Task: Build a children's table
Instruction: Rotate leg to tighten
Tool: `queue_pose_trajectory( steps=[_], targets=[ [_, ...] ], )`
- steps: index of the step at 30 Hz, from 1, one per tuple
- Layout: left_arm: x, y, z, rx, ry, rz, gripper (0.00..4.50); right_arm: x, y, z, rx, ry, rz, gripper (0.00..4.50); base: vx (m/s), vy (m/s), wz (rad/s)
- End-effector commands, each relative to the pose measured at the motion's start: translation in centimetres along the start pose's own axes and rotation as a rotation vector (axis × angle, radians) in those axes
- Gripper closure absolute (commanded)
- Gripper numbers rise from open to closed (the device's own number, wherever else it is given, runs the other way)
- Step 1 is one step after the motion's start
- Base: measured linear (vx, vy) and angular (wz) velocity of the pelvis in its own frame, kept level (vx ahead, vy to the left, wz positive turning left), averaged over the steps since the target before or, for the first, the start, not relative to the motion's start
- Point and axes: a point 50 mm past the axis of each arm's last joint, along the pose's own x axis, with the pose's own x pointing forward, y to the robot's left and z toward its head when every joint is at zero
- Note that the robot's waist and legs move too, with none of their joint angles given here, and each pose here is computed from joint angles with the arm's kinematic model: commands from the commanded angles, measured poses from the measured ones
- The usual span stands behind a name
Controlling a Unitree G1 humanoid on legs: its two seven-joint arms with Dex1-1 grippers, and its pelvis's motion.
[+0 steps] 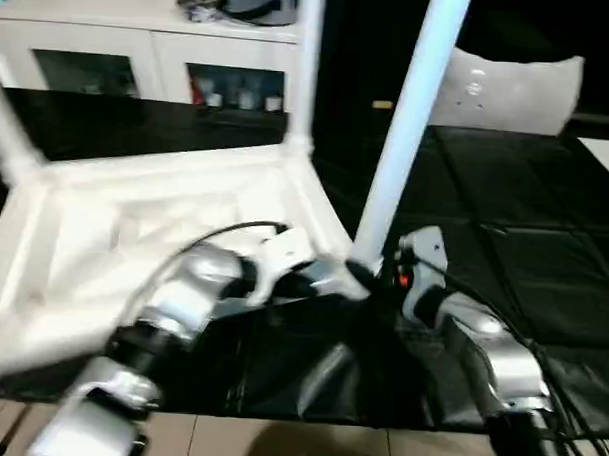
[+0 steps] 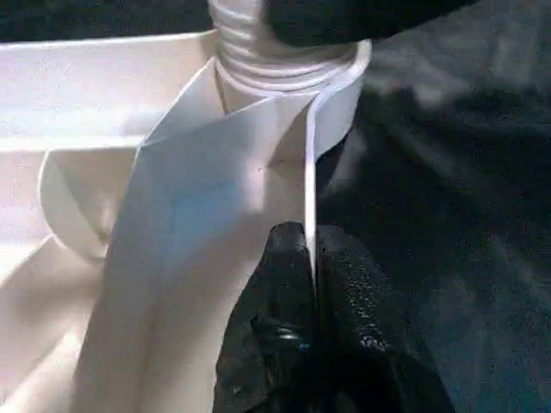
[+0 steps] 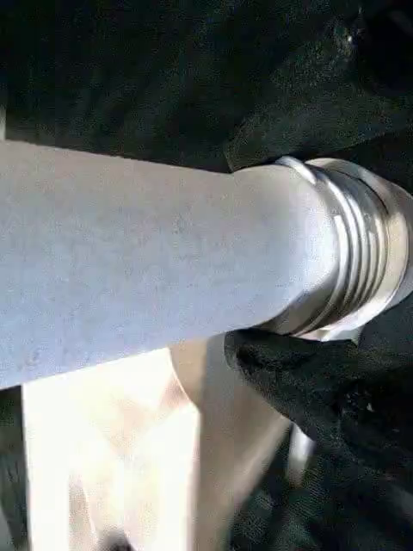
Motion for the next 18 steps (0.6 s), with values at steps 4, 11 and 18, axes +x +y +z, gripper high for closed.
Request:
queue_pose_trajectory(
  steps=[4, 11, 18],
  targets=[
    [2.2, -1.0, 4.1, 0.026, -0.107, 0.048, 4.50, 2.1, 2.9, -1.4, 0.033, 0.088, -0.001, 1.84, 0.000, 0.000, 0.00],
    [1.3, -0.1, 3.1, 0.084, -0.047, 0.078, 4.50, 1.7, 2.0, -1.2, 0.047, 0.041, -0.039, 0.96, 0.000, 0.000, 0.00],
    [0.0, 0.7, 1.2, 0.097, -0.010, 0.049, 4.50, -0.1, 0.3, -0.2, -0.023, -0.048, -0.002, 0.45, 0.000, 0.000, 0.00]
  ],
)
